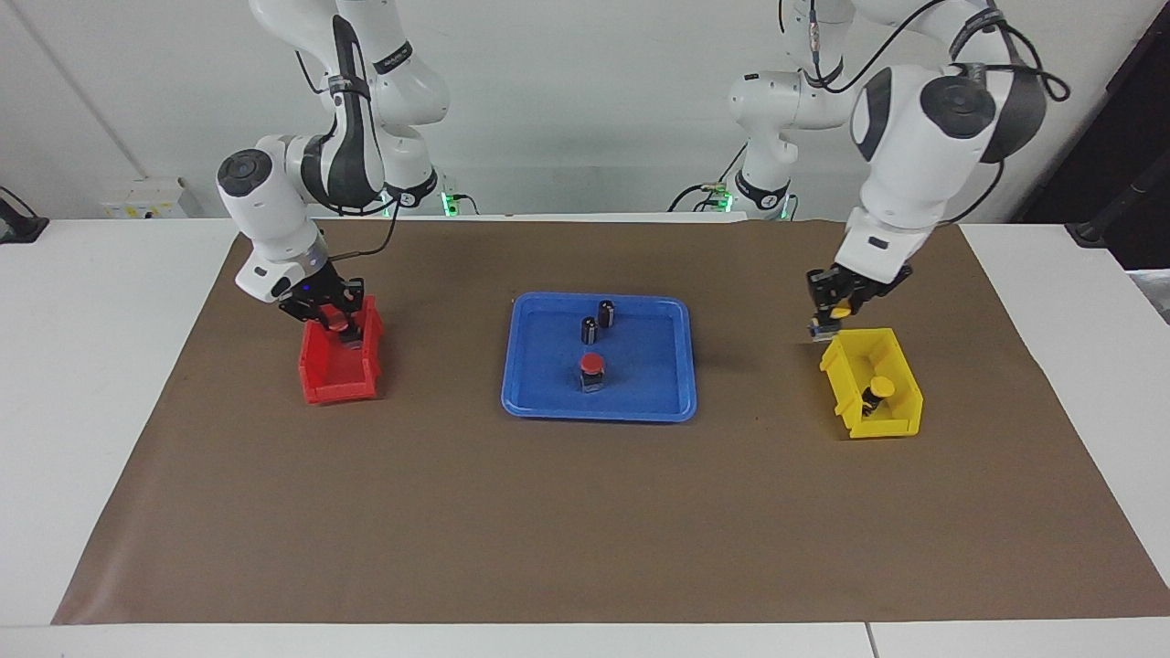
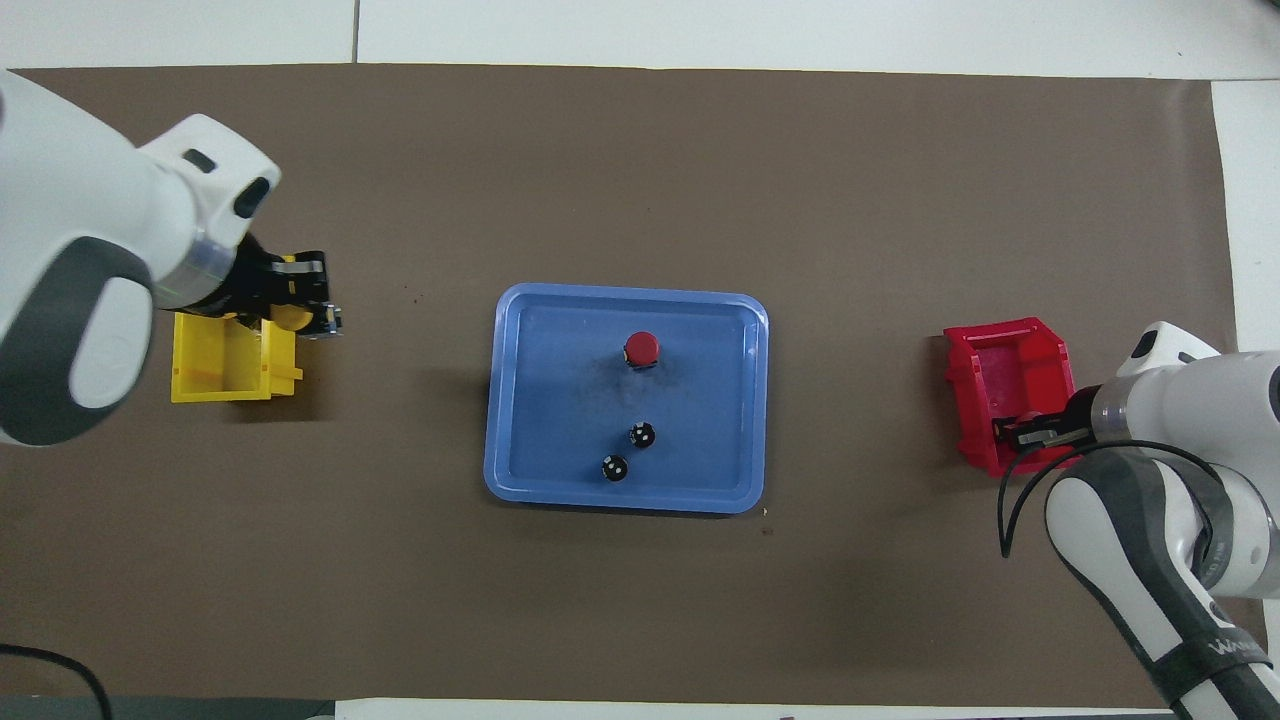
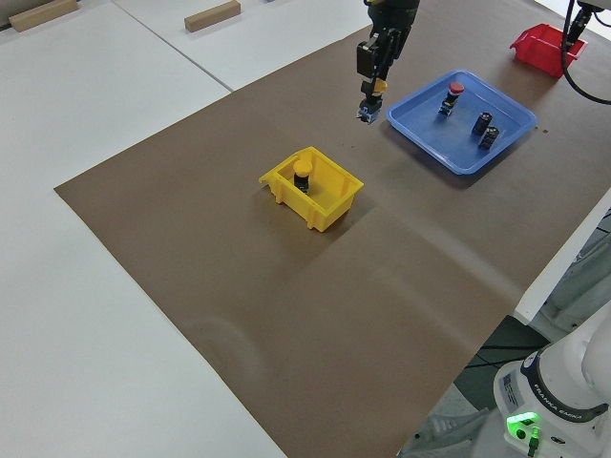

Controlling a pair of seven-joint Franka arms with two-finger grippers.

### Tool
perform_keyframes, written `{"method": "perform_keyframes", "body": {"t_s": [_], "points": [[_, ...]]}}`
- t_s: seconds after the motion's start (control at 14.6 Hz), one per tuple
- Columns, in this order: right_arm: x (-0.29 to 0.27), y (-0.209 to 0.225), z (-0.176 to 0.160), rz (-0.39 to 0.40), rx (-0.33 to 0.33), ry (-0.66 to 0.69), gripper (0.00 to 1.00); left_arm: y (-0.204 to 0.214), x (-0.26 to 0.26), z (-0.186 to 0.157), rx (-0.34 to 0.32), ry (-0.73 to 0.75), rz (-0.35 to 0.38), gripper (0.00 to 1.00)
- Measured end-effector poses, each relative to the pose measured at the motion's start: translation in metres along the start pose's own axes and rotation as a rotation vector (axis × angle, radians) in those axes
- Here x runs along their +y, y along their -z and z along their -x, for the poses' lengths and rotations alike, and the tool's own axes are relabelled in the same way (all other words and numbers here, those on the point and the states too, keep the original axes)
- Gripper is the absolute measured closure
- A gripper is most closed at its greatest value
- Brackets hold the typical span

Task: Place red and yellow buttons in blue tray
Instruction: 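Place the yellow button with the left gripper while the right gripper carries red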

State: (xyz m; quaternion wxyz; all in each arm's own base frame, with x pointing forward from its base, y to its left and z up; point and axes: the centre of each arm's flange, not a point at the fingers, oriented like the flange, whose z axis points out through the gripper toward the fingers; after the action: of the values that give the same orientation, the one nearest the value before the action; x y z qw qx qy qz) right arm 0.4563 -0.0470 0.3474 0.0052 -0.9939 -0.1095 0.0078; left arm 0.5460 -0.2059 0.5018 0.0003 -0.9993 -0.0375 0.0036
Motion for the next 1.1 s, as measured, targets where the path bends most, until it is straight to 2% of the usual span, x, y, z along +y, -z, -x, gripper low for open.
{"method": "perform_keyframes", "body": {"t_s": [0.21,0.41,0.75,1.1], "points": [[0.002,0.024,-0.012,-0.003,-0.012,0.004,0.59,-0.057,0.079,0.014,0.008,0.016,0.031,0.59],[0.001,0.074,-0.032,-0.013,-0.043,0.014,0.59,-0.093,0.132,0.03,0.018,0.023,0.052,0.59],[-0.068,0.136,-0.079,-0.023,-0.047,-0.072,0.59,-0.12,0.179,0.057,0.014,0.037,0.062,0.59],[-0.143,0.142,-0.113,-0.036,-0.008,-0.181,0.59,-0.14,0.188,0.06,-0.002,0.043,0.05,0.59]]}}
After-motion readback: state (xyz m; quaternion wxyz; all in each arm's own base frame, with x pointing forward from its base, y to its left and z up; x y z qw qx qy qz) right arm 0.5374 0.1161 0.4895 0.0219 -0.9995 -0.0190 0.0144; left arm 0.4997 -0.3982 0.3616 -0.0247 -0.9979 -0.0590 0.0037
